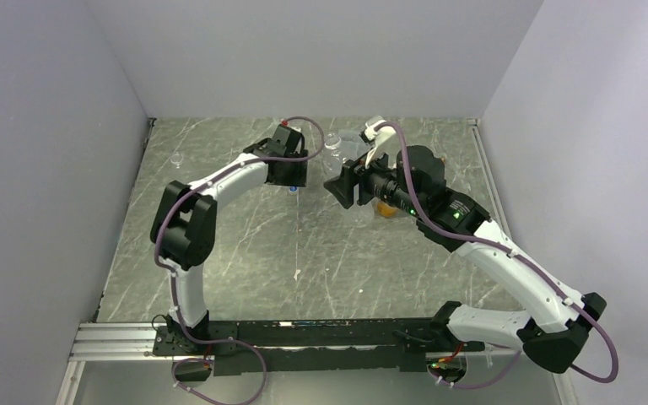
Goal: Screw on the bottle caps
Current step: Screw the bottle cap onto the plastic bottle.
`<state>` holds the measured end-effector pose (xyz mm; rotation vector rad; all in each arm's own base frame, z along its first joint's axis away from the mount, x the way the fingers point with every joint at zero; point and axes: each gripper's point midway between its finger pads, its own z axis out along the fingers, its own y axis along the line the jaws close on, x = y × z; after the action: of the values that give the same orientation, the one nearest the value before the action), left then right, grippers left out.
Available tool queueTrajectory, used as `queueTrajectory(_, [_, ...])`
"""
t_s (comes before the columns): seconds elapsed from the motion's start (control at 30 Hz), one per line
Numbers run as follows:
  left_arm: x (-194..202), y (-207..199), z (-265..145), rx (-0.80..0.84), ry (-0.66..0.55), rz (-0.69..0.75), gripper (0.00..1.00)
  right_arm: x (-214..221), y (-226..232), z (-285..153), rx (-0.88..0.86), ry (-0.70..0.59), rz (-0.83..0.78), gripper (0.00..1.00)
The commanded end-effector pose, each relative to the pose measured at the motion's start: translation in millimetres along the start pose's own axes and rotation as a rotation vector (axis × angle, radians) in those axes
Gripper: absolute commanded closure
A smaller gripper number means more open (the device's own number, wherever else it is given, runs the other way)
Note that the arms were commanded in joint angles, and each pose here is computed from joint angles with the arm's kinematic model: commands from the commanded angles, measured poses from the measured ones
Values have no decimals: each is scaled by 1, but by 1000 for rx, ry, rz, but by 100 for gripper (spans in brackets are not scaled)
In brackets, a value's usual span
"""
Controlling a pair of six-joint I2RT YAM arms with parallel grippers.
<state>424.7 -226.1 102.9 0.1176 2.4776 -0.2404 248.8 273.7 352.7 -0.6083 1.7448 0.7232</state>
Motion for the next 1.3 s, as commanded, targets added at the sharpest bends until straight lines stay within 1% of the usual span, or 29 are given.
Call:
queueTrajectory(0.0, [-37,-6,14,-31,-111,-48,38,-13,-3,-15,27,-46,11,41])
queueTrajectory(0.1, [-25,-6,35,-50,-72,-51,41,-14,-3,-19,28,-48,11,41])
queueTrajectory(0.27, [-9,-2,58,-84,-48,-43,45,-14,-2,-23,24,-52,10,41])
queueTrajectory(0.57, [9,4,76,-115,-15,-38,48,-13,-3,-26,25,-52,9,40])
queueTrajectory(0.6, [10,4,77,-116,-16,-37,51,-13,-3,-27,25,-52,8,40])
queueTrajectory(0.7, [11,4,78,-118,-9,-28,63,-12,-3,-27,25,-50,7,40])
queueTrajectory(0.8, [12,4,76,-127,-4,-6,71,-11,-3,-27,27,-48,9,40])
queueTrajectory(0.83, [14,4,75,-132,1,4,70,-10,-3,-27,26,-47,9,40])
queueTrajectory(0.93, [19,5,74,-143,25,31,55,-10,-3,-26,24,-46,9,40])
queueTrajectory(0.97, [20,6,73,-148,27,39,53,-10,-3,-25,23,-45,9,40])
queueTrajectory(1.03, [21,9,73,-158,27,44,52,-10,-2,-25,19,-45,10,40])
queueTrajectory(1.17, [24,10,74,-166,28,52,55,-10,-1,-24,14,-44,12,40])
queueTrajectory(1.27, [22,10,75,-167,15,64,61,-10,-1,-24,15,-43,12,40])
